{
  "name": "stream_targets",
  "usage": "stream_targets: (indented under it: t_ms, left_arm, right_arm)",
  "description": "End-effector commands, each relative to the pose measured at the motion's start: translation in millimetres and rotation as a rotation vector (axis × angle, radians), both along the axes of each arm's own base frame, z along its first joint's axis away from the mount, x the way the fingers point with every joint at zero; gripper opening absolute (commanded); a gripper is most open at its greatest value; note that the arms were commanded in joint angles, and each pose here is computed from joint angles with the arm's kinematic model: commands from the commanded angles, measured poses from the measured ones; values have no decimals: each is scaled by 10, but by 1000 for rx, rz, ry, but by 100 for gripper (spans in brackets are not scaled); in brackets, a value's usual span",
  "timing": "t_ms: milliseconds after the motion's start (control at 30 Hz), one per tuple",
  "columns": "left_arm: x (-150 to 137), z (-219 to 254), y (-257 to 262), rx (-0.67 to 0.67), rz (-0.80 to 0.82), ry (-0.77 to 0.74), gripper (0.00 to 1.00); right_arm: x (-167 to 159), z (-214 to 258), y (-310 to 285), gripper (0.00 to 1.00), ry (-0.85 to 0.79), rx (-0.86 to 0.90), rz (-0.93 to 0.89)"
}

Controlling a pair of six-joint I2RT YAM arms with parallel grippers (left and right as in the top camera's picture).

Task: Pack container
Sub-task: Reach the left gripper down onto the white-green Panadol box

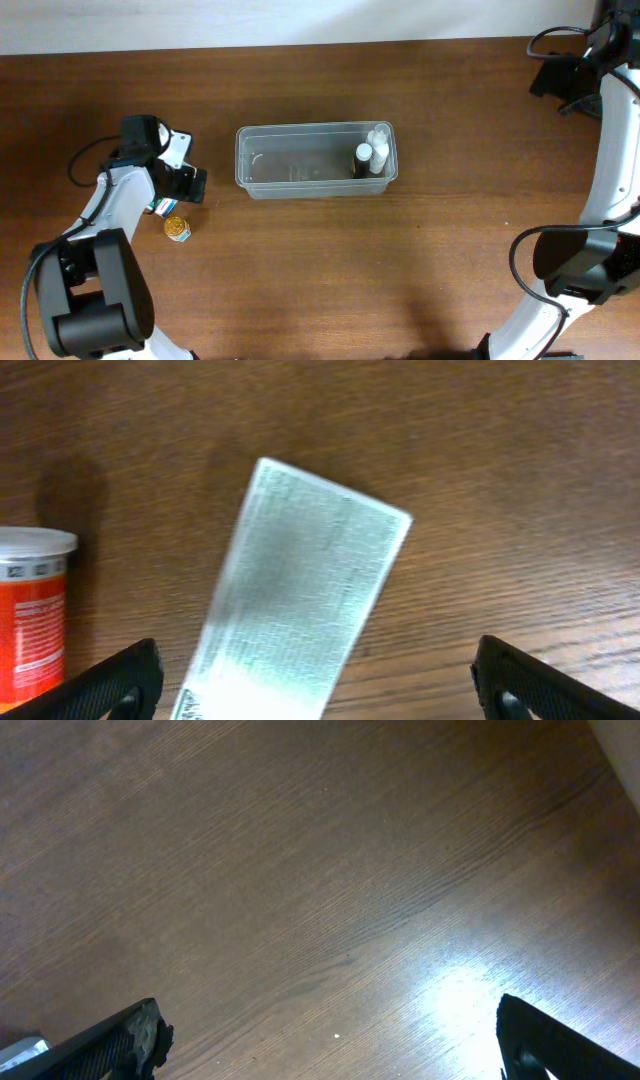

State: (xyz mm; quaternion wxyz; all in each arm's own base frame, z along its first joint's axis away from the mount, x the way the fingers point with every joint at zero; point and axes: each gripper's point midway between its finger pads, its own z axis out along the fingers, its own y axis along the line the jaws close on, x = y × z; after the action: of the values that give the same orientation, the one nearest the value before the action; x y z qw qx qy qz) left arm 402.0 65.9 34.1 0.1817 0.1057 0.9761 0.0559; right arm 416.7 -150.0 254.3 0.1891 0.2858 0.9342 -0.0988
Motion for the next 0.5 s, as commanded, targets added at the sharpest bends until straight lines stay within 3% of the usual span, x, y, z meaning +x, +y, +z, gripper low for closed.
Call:
stream_targets:
  t_ms: [0, 367, 467]
  left_arm:
    - [23, -29, 101, 5, 8, 2, 99]
    - [22, -275, 19, -49, -15, 40, 99]
    - [21, -275, 18, -49, -15, 40, 92]
  right_arm:
    - [-6, 30, -39, 98, -8, -13, -17]
    - [-5, 30, -37, 98, -8, -13, -17]
    - [-5, 30, -37, 98, -8, -13, -17]
